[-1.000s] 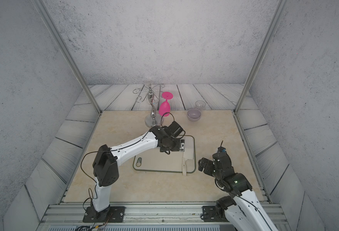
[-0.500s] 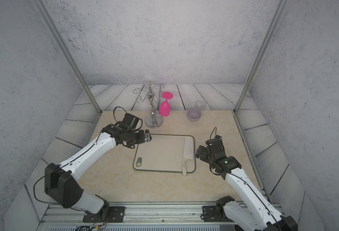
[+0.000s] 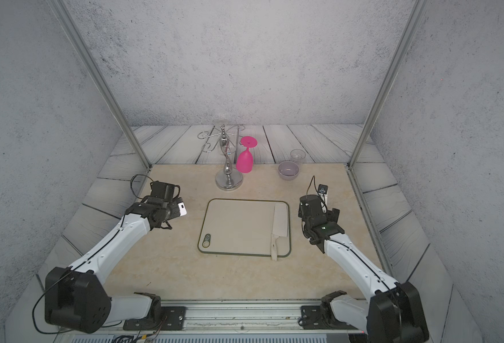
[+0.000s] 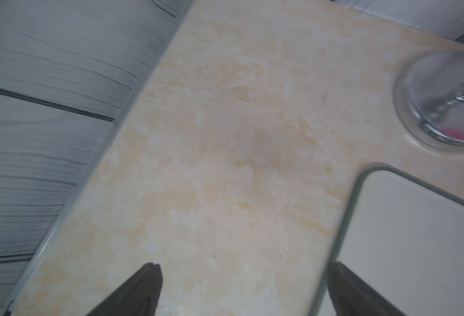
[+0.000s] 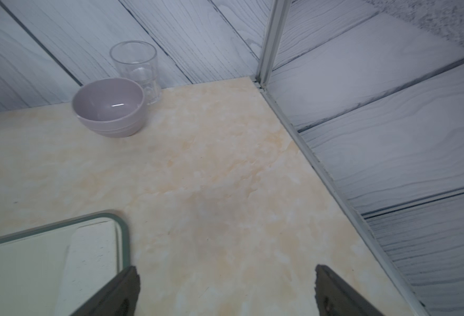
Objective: Align the knife with the edge of the cutting board
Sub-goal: Reset both arms
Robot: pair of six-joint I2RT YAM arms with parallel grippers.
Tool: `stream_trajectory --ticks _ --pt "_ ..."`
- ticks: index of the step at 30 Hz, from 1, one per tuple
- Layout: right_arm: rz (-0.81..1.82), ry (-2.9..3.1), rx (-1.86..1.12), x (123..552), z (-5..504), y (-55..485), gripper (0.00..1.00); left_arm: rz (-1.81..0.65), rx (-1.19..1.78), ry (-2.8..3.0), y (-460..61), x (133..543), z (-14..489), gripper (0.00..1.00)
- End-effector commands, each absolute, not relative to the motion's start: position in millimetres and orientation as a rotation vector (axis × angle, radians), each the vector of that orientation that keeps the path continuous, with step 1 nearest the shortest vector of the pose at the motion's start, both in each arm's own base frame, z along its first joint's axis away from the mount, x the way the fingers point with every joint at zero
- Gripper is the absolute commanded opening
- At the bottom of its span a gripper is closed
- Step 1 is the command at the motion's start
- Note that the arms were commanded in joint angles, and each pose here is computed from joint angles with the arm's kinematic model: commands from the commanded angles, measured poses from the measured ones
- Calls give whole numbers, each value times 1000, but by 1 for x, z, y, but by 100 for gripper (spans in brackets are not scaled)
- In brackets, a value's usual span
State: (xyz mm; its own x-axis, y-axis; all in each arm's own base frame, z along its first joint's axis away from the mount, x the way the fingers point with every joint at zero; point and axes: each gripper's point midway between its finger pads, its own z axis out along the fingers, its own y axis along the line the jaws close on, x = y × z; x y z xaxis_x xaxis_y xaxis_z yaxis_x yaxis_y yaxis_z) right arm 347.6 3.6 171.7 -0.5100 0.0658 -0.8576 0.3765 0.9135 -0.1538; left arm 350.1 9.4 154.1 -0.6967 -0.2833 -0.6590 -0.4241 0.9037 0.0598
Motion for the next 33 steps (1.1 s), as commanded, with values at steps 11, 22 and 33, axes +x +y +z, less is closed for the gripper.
stream_trajectory --ticks 11,22,33 --pt "-481 1958 330 379 122 -40 99 486 -322 2092 52 390 120 100" --pt "-245 1932 130 393 99 -17 99 297 -113 1970 25 408 108 100" --pt "-222 1955 78 397 92 -11 99 130 -54 1947 18 407 99 100"
